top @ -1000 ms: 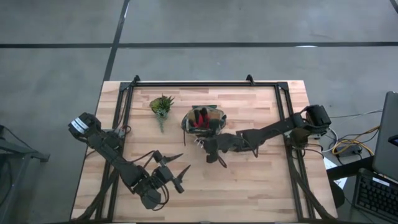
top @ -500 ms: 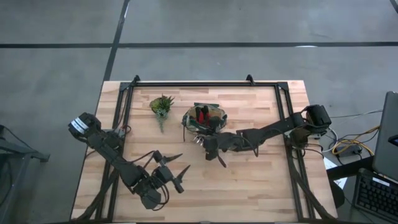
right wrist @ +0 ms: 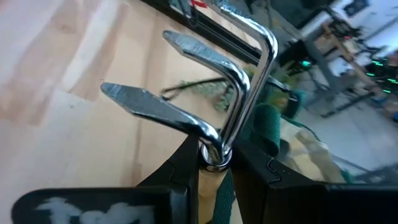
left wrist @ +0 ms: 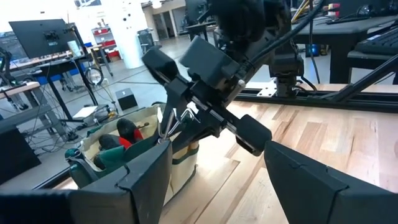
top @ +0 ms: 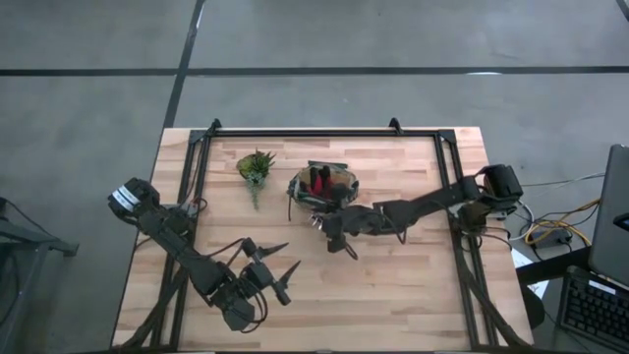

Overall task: Pick & Place Garden tools in Gardening bag
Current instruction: Put the brown hand rake into the white gardening bag

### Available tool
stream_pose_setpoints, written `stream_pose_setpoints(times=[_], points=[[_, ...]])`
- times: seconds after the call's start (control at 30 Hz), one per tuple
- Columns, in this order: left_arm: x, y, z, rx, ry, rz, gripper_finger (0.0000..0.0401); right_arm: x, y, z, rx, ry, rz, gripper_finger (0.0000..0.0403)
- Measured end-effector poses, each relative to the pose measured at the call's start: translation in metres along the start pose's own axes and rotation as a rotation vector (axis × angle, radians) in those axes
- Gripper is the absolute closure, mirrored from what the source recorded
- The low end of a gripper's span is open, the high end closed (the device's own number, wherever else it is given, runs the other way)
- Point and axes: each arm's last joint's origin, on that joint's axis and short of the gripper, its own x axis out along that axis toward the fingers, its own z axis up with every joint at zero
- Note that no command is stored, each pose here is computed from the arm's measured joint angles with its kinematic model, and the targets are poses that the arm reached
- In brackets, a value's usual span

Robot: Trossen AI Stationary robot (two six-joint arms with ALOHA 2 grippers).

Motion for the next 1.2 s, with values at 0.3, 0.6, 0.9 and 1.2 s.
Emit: stream_pose_setpoints(times=[0.3,0.6,0.9,1.2], points=[[0.000,0.000,0.000,-0.010,0.000,0.001,0.0142,0.008,-0.014,-0.008,0.098,0.019,0.010,0.0339],[0.000,0.000,0.000,-0.008,0.001,0.001,0.0142,0.011,-0.022,-0.012,0.150,0.039,-0.005,0.0323],[0.000,0.000,-0.001,-0.009,0.001,0.001,0.0142,0.011,-0.022,-0.013,0.154,0.042,-0.016,0.0240],[0.000,0.000,-0.001,-0.013,0.001,0.001,0.0142,0.011,-0.023,-0.017,0.276,0.084,-0.013,0.0214]])
